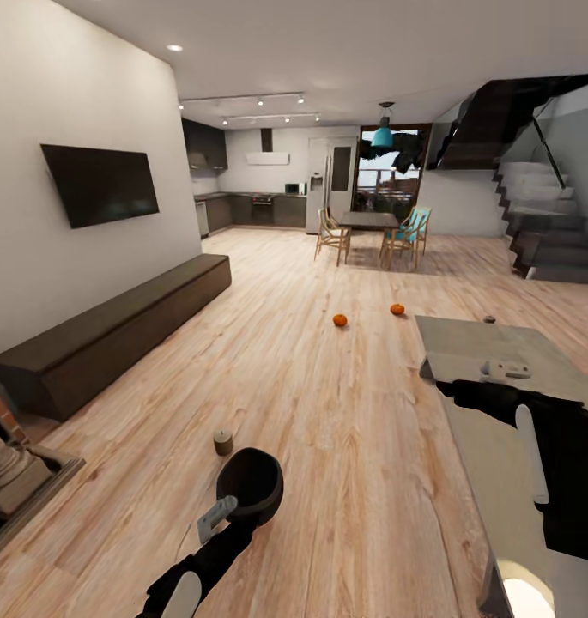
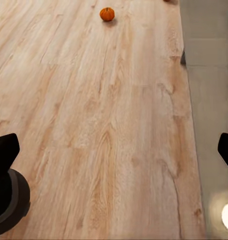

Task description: Place each of the two pumpkins and all three candles from the living room inside a cabinet in the living room (use any cabinet), then make sure every cabinet is closed, and position the cauldron so it is next to a table in the living room.

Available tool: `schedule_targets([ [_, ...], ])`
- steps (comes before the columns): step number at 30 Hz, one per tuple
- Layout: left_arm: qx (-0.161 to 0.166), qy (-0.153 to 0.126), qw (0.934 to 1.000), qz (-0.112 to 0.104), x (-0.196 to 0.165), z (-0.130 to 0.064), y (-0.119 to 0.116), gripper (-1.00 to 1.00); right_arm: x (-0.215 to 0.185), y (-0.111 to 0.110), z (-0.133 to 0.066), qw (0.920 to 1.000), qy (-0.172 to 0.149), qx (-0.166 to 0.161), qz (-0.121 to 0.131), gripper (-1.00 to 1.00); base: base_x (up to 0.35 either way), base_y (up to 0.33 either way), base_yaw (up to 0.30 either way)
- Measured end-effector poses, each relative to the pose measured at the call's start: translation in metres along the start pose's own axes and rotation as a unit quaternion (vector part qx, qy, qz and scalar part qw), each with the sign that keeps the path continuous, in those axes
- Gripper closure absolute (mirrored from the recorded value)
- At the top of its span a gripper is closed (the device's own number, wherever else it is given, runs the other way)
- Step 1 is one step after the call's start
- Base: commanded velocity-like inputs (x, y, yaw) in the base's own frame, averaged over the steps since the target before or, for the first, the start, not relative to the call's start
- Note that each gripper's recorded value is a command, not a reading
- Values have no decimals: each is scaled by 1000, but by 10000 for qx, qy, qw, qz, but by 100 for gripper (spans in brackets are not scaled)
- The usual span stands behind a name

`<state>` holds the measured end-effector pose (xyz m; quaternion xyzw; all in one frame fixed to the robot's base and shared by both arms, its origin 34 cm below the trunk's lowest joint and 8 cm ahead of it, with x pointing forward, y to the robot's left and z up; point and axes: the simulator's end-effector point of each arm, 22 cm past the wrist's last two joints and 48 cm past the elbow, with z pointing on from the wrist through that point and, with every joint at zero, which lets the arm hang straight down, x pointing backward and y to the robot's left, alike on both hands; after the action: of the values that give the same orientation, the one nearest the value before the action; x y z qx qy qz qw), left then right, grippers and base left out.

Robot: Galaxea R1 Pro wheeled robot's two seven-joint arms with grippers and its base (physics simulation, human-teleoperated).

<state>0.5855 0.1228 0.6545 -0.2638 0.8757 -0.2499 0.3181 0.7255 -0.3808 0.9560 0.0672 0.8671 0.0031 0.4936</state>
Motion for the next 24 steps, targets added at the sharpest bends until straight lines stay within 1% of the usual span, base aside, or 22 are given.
schedule_targets([
  [4, -23, 19, 10000, -8, 2, 1, 2, -100, 1, 0, 1, 10000, 10, 3, -1, -100, 258, 82, -272],
  [9, -41, 25, 10000, -8, 3, 1, 4, -100, 2, -1, 2, 10000, 23, 11, -2, -100, 317, 4, -272],
  [24, -110, 69, 9999, -26, 7, 3, 11, -100, 6, 1, 5, 10000, 67, 1, -7, -100, 336, -80, -271],
])
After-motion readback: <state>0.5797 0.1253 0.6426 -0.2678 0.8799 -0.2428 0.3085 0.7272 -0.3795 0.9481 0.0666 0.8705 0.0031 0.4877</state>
